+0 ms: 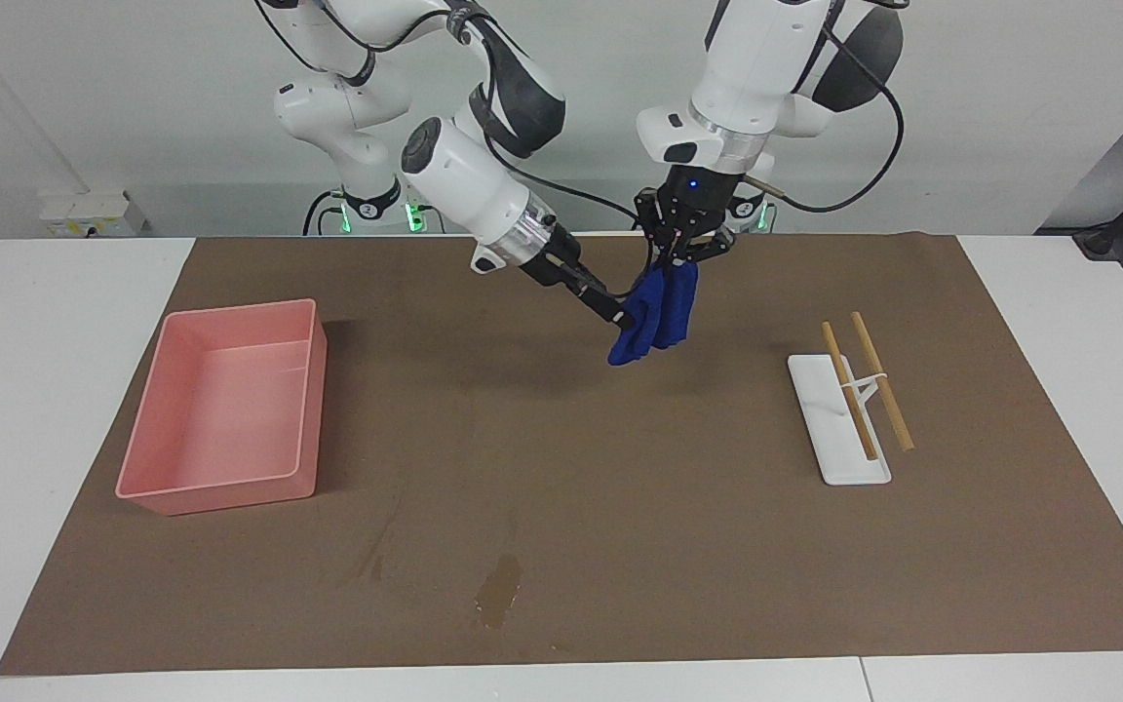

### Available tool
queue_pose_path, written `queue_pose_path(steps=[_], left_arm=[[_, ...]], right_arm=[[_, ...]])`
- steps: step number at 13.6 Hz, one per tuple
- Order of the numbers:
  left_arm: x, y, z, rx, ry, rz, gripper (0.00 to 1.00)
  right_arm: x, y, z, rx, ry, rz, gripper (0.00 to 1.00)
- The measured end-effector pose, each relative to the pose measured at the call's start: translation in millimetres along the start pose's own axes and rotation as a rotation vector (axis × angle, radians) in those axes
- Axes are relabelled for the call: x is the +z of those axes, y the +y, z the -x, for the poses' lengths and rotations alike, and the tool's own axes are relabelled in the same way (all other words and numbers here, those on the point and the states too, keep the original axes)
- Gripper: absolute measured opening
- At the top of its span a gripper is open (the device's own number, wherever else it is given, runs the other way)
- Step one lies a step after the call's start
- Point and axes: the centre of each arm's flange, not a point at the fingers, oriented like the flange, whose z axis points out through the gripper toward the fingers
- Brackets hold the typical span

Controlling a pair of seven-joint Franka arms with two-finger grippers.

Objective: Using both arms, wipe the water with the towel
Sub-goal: 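Bring the towel to the right gripper and grasp it with the right gripper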

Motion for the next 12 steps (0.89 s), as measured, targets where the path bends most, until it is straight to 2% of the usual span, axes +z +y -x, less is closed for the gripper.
queue_pose_path(steps=[2,4,9,12], left_arm=[[1,13,-8,0.209,0.026,-0.036,0.07],[3,25,-12,0.312,0.025,-0.067,0.07],[4,28,-13,0.350,0.021,-0.072,0.07],[4,27,-13,0.352,0.020,-0.073,0.07]], right_arm=[[-1,-2,2,-0.003,-0.002,-0.004,1.00],[-4,-5,1,0.004,-0.006,-0.014,1.00],[-45,-29,-25,0.041,-0.037,-0.020,1.00],[-47,-31,-27,0.037,-0.039,-0.021,1.00]])
